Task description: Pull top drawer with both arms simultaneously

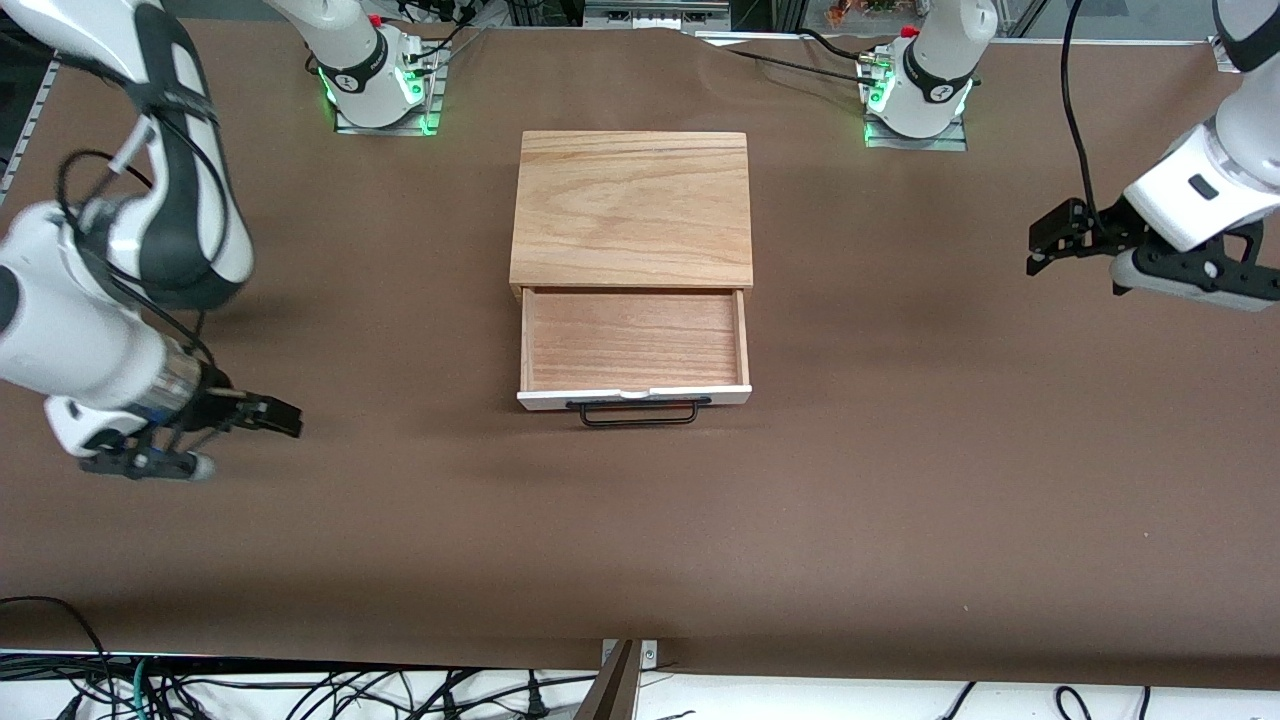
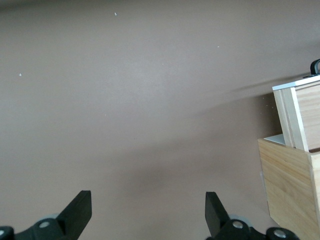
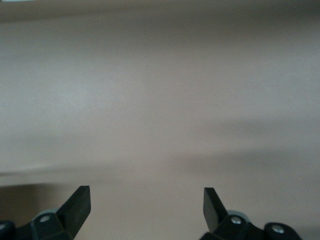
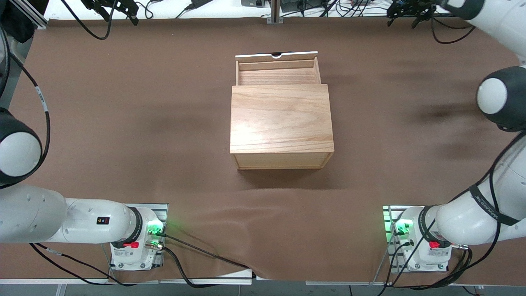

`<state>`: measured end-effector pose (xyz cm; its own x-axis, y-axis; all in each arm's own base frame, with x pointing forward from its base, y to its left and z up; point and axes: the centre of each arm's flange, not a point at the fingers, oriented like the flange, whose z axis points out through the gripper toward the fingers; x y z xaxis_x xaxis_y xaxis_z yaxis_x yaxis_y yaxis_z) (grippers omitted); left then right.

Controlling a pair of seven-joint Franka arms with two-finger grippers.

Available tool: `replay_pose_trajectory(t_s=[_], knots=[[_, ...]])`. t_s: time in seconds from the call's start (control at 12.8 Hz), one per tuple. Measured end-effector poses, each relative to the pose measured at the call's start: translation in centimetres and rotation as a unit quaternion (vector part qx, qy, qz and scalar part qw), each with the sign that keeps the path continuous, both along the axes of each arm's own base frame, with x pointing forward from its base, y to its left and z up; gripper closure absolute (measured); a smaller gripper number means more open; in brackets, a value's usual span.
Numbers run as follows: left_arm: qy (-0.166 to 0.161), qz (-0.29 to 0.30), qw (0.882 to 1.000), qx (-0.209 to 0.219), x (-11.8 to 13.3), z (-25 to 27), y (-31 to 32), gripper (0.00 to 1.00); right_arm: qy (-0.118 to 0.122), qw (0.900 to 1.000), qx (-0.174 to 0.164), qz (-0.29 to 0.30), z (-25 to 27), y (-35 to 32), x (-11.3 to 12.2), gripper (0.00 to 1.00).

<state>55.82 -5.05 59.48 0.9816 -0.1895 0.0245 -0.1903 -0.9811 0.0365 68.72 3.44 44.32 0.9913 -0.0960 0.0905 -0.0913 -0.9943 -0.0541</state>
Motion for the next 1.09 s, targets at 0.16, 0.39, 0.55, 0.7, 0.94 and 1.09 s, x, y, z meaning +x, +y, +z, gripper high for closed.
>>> replay_pose_trajectory(t_s=[0.16,0.39,0.55,0.7,0.94,1.09], knots=[[-0.005,0.002,1.0,0.0,-0.9,0.8,-0.1,0.0,-0.03,0.999,0.003,-0.02,6.7,-3.5,-2.8,0.0],[0.004,0.009,1.0,0.001,-1.1,0.4,0.5,0.0,-0.039,0.998,-0.053,-0.014,15.1,-5.9,-8.2,0.0],[0.005,0.015,1.0,0.001,-1.0,0.3,1.3,0.0,-0.005,0.998,-0.057,-0.017,16.0,-5.4,-10.5,0.0],[0.006,0.024,1.0,0.001,-0.9,0.2,2.3,0.0,0.01,0.998,-0.056,-0.02,15.5,-5.1,-10.9,0.0],[0.015,0.025,1.0,0.002,-1.0,0.0,2.3,0.0,0.021,0.998,-0.052,-0.021,14.3,-5.1,-10.6,0.0],[0.015,0.023,1.0,0.002,-1.1,0.0,2.2,0.0,0.027,0.998,-0.052,-0.022,13.7,-5.1,-10.3,0.0]])
